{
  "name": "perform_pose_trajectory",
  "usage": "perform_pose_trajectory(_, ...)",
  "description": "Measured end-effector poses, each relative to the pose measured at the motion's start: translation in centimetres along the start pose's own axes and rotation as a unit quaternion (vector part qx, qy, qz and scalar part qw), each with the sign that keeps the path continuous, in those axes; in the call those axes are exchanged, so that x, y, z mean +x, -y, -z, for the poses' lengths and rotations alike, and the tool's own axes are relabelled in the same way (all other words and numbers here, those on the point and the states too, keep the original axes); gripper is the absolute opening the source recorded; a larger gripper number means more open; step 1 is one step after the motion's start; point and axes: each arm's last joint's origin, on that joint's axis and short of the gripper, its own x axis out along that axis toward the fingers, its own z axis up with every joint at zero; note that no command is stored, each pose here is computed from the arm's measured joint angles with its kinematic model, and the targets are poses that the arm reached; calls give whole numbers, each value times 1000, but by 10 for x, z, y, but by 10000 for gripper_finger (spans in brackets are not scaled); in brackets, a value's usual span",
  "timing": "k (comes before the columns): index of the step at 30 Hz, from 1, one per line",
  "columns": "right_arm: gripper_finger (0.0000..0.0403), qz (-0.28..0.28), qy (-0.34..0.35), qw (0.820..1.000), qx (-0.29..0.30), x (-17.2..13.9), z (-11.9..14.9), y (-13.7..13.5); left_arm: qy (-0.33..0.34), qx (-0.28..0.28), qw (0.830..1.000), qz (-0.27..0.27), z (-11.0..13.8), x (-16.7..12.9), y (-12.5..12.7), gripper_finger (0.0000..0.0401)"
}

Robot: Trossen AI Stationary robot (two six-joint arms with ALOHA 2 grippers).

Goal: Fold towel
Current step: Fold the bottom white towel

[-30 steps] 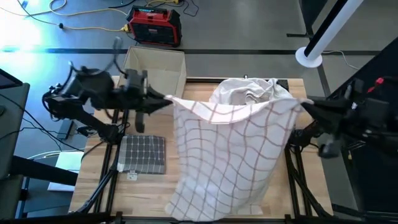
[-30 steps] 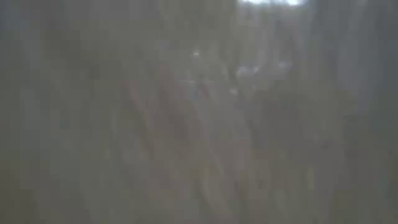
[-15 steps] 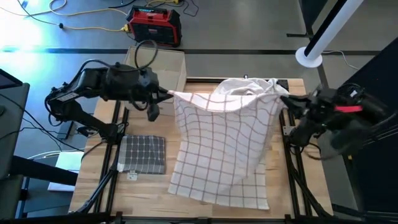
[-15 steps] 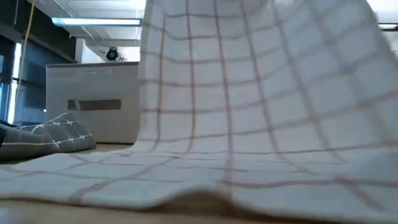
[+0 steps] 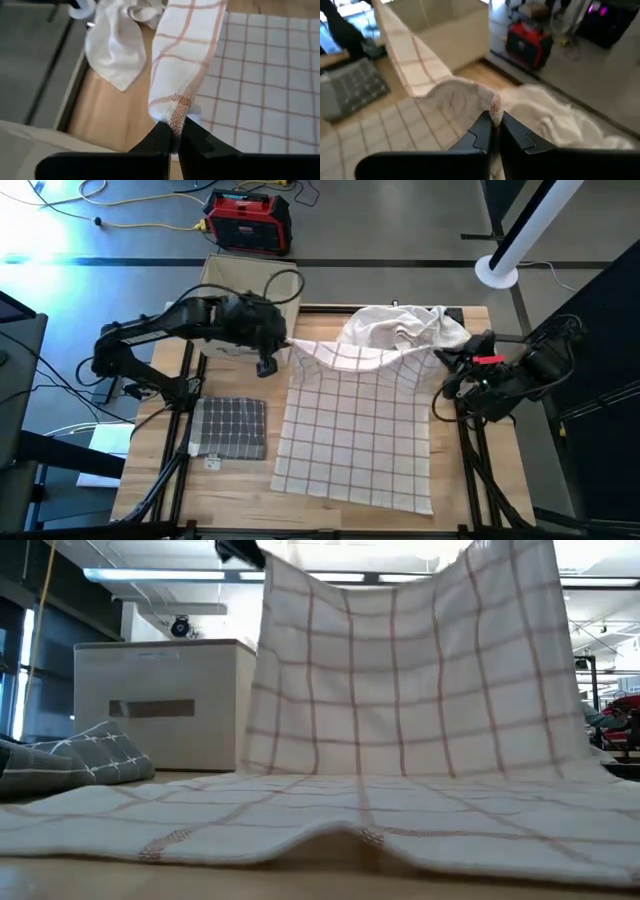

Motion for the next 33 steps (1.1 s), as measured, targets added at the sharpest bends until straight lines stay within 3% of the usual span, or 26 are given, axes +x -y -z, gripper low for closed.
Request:
perform_pose_trajectory(6,5,-103,-81,991,0,6,22,-14,-43,-6,994,101,13,7,10,4)
perform_pose_trajectory(12,5,-197,-212,957,-32,9,44,-47,-140,22,977,158,30,1,42,4)
perform_pose_trajectory(20,5,-231,-354,901,-91,18,87,-89,-199,32,957,209,66,32,95,4)
perform_pose_trajectory(27,5,-248,-435,857,-123,20,119,-109,-186,1,950,252,90,58,127,4)
perform_pose_trajectory(33,5,-260,-448,846,-130,15,123,-112,-163,-12,941,296,103,69,149,4)
